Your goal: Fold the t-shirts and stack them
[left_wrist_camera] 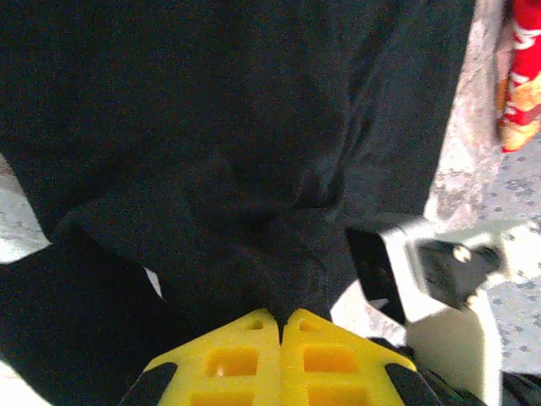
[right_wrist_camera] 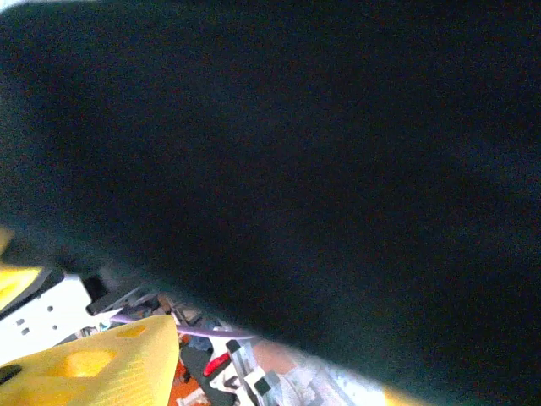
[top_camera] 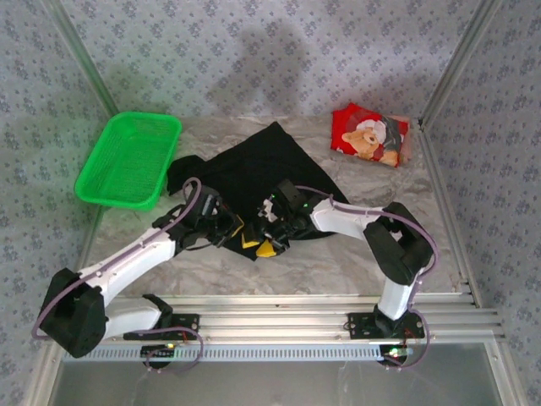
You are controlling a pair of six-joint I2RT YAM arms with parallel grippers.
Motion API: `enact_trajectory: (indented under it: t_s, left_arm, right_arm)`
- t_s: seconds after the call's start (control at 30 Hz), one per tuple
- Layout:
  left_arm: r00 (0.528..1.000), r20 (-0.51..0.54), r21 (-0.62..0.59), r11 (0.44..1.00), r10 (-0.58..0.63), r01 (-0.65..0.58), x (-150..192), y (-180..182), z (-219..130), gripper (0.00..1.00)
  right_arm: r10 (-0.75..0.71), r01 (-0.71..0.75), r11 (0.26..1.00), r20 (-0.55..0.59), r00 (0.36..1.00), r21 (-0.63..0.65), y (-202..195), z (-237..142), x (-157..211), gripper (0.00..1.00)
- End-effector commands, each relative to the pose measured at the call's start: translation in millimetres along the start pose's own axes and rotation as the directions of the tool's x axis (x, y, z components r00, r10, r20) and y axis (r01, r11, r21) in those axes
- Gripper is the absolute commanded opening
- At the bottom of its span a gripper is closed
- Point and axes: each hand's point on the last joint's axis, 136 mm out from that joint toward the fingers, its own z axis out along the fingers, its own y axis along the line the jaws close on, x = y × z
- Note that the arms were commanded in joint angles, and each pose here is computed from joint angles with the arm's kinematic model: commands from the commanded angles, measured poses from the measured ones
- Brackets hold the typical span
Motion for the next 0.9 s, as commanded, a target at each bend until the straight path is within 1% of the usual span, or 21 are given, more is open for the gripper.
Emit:
enact_trajectory:
  t_s: [0.0,0.1,0.2,0.27,0.37,0.43,0.47,0.53,0.57,0.6,0.77,0.87]
  left_arm:
    - [0.999,0.024,0.078,0.997,-0.03,0.028,1,-18,-9,0.0]
    - [0.999,0.024,0.078,0.996,-0.035,0.033,7,-16,-10,0.0]
    - [0.999,0.023,0.073,0.997,-0.039,0.038,11,-14,-8,0.0]
    - [0.999,0.028,0.073,0.997,-0.04,0.038,12,-14,-7,0.0]
    - [0.998,0.037,0.083,0.996,-0.048,0.045,10,-16,-7,0.0]
    - [0.998,0.049,0.086,0.995,-0.05,0.045,6,-17,-8,0.0]
    - [0.997,0.058,0.089,0.995,-0.051,0.045,2,-18,-10,0.0]
    - [0.995,0.082,0.098,0.994,-0.062,0.053,-9,-19,-15,0.0]
    - [0.994,0.092,0.104,0.993,-0.066,0.056,-15,-20,-18,0.0]
    - [0.993,0.102,0.106,0.993,-0.068,0.057,-20,-20,-21,0.0]
    - [0.987,0.146,0.1,0.994,-0.068,0.053,-47,-18,-37,0.0]
    - [0.984,0.166,0.099,0.994,-0.064,0.048,-60,-16,-43,0.0]
  right_arm:
    - [0.036,-0.035,0.999,0.087,0.996,-0.014,1,-5,-24,0.64]
    - [0.03,-0.024,0.999,0.15,0.988,-0.042,10,-9,-37,0.63]
    - [0.043,-0.035,0.998,0.19,0.981,-0.043,9,-11,-46,0.63]
    - [0.065,-0.056,0.997,0.195,0.979,-0.052,5,-7,-51,0.62]
    - [0.079,-0.077,0.997,0.163,0.983,-0.017,-4,6,-53,0.56]
    - [0.089,-0.092,0.996,0.146,0.985,0.015,-16,11,-49,0.45]
    - [0.096,-0.102,0.994,0.134,0.986,0.037,-23,11,-46,0.35]
    - [0.104,-0.116,0.989,0.125,0.987,0.094,-40,7,-37,0.1]
    - [0.108,-0.122,0.986,0.124,0.986,0.113,-48,2,-33,0.01]
    - [0.107,-0.123,0.985,0.126,0.986,0.121,-53,-2,-30,0.0]
    - [0.043,-0.068,0.979,0.13,0.991,0.193,-67,-27,0,0.0]
    - [0.057,-0.083,0.974,0.126,0.99,0.211,-82,-33,21,0.0]
